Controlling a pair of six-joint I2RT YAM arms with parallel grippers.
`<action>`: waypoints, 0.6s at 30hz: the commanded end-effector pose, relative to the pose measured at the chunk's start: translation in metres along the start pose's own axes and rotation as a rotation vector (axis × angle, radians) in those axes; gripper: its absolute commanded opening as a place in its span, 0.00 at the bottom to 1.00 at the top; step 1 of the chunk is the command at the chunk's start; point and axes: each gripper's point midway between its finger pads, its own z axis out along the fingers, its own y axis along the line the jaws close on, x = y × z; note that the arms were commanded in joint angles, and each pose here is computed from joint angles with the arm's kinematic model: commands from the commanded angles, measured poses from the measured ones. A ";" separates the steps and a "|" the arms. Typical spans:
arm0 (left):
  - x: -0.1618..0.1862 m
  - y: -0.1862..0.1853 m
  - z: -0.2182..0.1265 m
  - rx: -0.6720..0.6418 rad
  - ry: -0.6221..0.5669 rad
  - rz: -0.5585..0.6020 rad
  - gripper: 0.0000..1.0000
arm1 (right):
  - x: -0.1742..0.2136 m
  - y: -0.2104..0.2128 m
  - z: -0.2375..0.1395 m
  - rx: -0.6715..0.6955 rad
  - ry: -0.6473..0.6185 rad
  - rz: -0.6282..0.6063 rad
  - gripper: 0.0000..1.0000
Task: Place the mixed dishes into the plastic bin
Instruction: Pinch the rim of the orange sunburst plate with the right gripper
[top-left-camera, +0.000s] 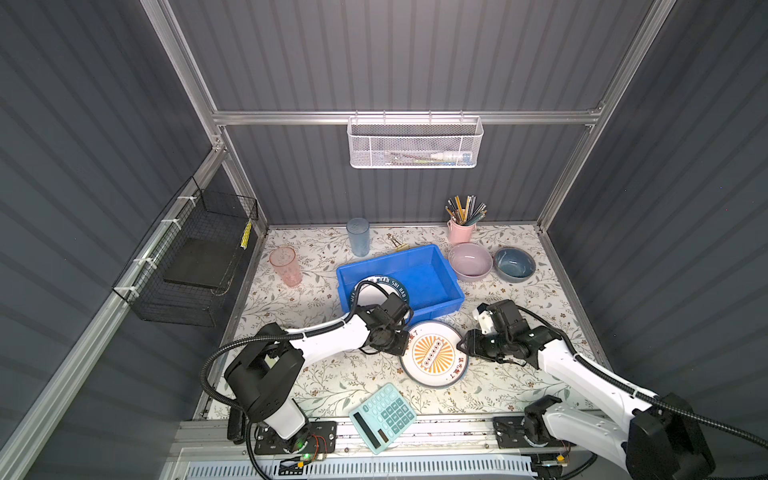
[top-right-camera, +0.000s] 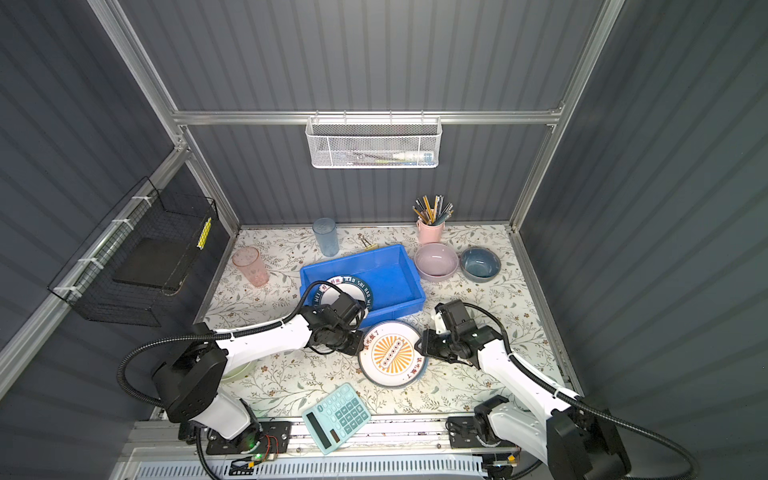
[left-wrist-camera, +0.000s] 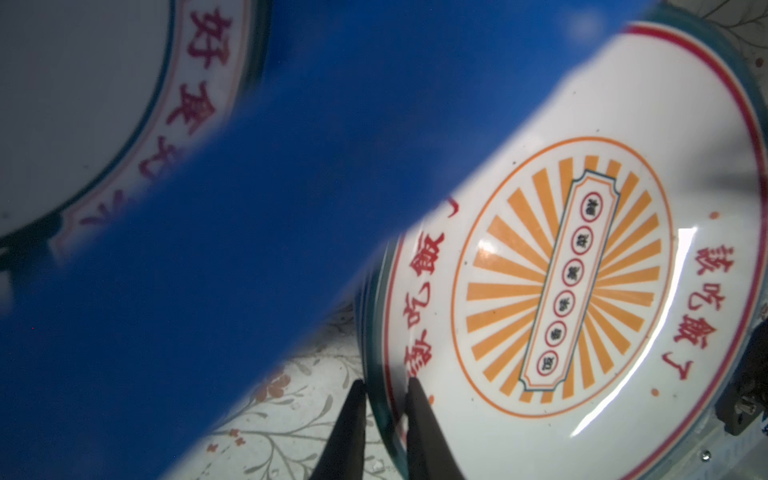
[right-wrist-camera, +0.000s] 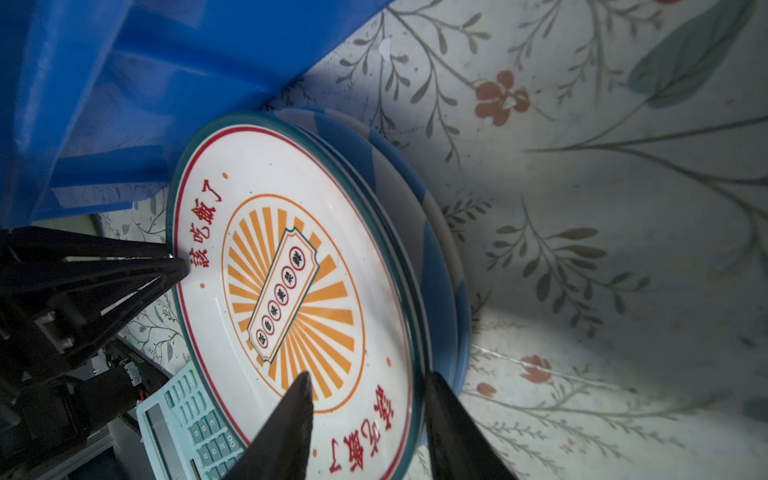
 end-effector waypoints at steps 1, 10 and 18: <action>0.013 0.005 0.010 -0.013 0.044 -0.012 0.19 | -0.002 0.012 0.000 -0.087 -0.004 -0.025 0.45; 0.014 0.004 0.015 -0.008 0.051 -0.012 0.17 | -0.008 0.029 -0.006 -0.217 -0.049 -0.040 0.41; 0.015 0.004 0.019 -0.003 0.060 -0.011 0.16 | -0.007 0.039 -0.009 -0.293 -0.062 -0.077 0.38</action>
